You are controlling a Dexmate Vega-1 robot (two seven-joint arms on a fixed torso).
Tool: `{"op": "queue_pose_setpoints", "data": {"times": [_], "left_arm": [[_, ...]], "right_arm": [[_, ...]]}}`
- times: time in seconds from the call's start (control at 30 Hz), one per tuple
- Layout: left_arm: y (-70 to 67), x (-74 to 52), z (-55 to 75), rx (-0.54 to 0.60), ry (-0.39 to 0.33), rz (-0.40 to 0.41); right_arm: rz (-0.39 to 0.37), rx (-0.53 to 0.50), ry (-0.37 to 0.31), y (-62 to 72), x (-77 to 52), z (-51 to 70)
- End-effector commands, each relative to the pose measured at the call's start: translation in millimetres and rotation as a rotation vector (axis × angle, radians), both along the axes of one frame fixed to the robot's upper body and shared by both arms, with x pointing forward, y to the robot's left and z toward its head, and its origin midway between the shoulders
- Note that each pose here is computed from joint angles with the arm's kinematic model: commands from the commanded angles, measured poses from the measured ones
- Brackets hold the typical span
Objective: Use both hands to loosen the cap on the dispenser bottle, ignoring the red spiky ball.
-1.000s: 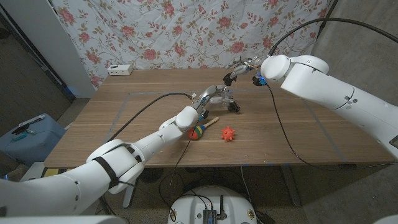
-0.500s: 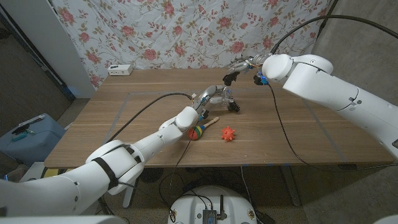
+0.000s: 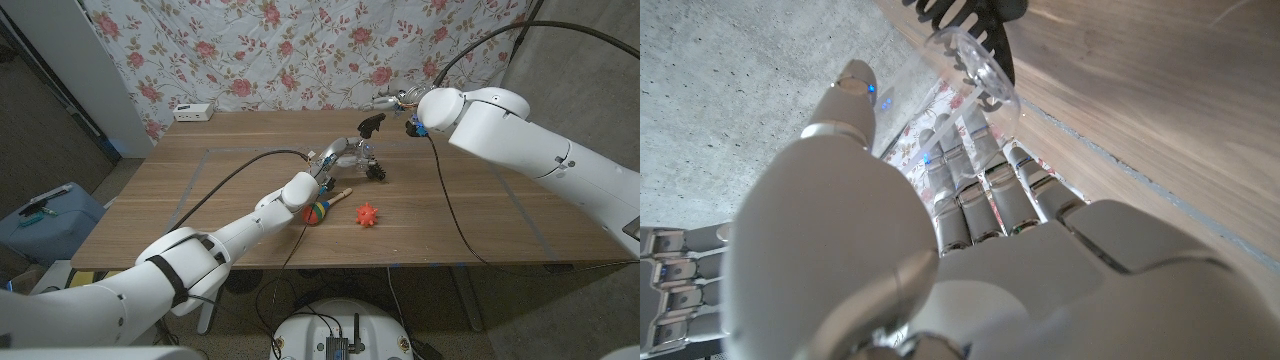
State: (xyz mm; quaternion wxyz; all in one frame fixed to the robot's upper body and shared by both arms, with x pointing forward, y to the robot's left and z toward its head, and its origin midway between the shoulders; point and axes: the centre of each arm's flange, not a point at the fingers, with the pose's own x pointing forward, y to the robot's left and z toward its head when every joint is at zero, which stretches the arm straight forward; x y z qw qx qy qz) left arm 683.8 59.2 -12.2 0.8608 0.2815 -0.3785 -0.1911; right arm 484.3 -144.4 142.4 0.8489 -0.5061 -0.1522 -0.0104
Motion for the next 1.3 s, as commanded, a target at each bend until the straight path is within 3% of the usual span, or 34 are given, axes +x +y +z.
{"op": "queue_pose_setpoints", "data": {"times": [0.03,0.27,0.73,1.3], "left_arm": [[-1.8,-1.5,0.6,0.004,-0.004,-0.004],[-3.1,-2.8,0.6,0.006,-0.007,-0.008],[-3.4,-7.1,-1.2,0.012,-0.008,-0.010],[1.8,-7.5,-3.5,0.003,-0.004,-0.001]], "right_arm": [[-0.078,-0.032,-0.025,10.4,-4.7,-1.0],[-0.106,-0.056,-0.060,13.7,-7.7,-2.0],[-0.219,-0.051,-0.051,12.4,-17.6,-8.2],[-0.212,-0.047,-0.040,9.2,-20.1,-17.9]]}}
